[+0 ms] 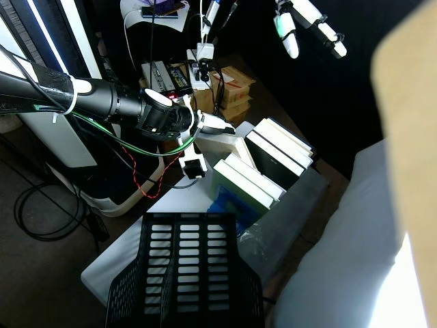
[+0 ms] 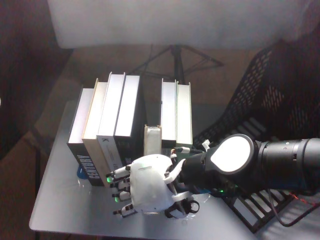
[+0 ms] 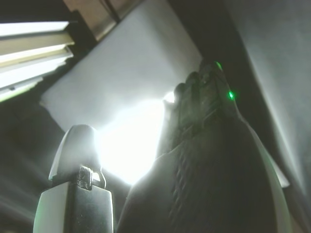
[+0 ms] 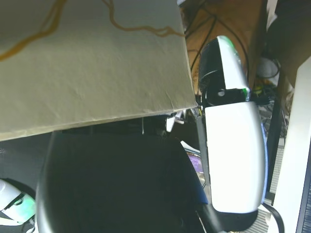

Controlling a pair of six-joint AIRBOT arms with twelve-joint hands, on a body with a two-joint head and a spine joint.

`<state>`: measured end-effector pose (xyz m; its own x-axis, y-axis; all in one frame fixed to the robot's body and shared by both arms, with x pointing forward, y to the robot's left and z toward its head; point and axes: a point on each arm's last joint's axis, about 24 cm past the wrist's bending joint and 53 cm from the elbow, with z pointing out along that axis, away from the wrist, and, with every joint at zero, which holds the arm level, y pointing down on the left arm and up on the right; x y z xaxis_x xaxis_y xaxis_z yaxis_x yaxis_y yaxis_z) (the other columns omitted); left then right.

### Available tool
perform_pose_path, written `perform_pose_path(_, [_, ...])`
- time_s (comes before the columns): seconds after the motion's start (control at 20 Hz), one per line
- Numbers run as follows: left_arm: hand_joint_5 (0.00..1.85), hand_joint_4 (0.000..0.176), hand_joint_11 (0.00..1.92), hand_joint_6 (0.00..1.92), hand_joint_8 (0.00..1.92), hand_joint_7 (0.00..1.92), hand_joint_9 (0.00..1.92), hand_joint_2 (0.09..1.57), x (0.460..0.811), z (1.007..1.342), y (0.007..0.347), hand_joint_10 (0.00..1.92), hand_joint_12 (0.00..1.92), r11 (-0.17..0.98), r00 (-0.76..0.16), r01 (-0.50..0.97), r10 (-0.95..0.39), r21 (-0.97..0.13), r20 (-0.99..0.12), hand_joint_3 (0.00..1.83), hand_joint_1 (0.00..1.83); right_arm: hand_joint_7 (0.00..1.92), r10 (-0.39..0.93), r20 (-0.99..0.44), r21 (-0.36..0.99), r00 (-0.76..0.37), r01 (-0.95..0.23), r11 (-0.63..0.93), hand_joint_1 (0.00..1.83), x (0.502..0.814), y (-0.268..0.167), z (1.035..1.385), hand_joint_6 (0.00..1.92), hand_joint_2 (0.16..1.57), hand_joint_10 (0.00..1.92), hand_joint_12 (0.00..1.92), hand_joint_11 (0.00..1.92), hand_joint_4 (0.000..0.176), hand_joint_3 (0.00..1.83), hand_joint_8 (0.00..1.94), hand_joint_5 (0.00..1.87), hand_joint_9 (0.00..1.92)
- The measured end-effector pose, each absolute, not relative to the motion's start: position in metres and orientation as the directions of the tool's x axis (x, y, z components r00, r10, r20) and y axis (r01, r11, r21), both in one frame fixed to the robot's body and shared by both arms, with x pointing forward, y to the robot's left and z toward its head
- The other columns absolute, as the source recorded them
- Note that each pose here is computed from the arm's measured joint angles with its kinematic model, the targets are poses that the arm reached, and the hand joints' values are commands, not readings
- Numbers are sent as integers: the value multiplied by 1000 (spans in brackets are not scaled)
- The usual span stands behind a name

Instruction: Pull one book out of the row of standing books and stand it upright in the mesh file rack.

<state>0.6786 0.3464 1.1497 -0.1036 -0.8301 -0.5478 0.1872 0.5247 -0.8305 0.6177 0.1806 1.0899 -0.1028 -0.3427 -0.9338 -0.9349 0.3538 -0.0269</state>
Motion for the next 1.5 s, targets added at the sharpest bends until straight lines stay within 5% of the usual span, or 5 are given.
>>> perform_pose_path(0.4, [33,33,0,13,0,0,0,1312,695,1165,328,0,0,536,-140,235,-807,-811,-574,0,506,277,-299,-935,63,-189,-921,384,945,622,169,1094,3,1105,4,164,0,91,2,0,281,202])
perform_pose_path(0.55, [25,43,0,10,0,0,0,1313,699,1170,326,0,0,533,-136,245,-808,-810,-573,0,511,24,-292,-935,75,-200,-918,389,915,624,167,1095,4,1101,8,489,0,28,0,4,61,146])
perform_pose_path(0.7, [8,66,0,3,0,0,0,1328,701,1173,321,0,0,535,-145,259,-802,-804,-580,0,511,747,-295,-935,69,-197,-917,393,994,627,163,1095,1087,1219,337,1466,49,3,0,167,671,637])
perform_pose_path(0.8, [5,78,0,2,0,0,0,1328,701,1172,320,0,0,535,-146,260,-801,-804,-580,0,521,1035,-299,-936,57,-186,-918,394,1210,629,163,1095,1037,1127,778,1676,473,0,0,947,906,982])
perform_pose_path(1.5, [19,71,0,9,0,0,0,1317,701,1174,320,0,0,535,-145,265,-800,-802,-581,0,491,986,-290,-935,76,-202,-916,393,1327,629,166,1094,1158,1136,1205,1688,360,0,4,941,929,783])
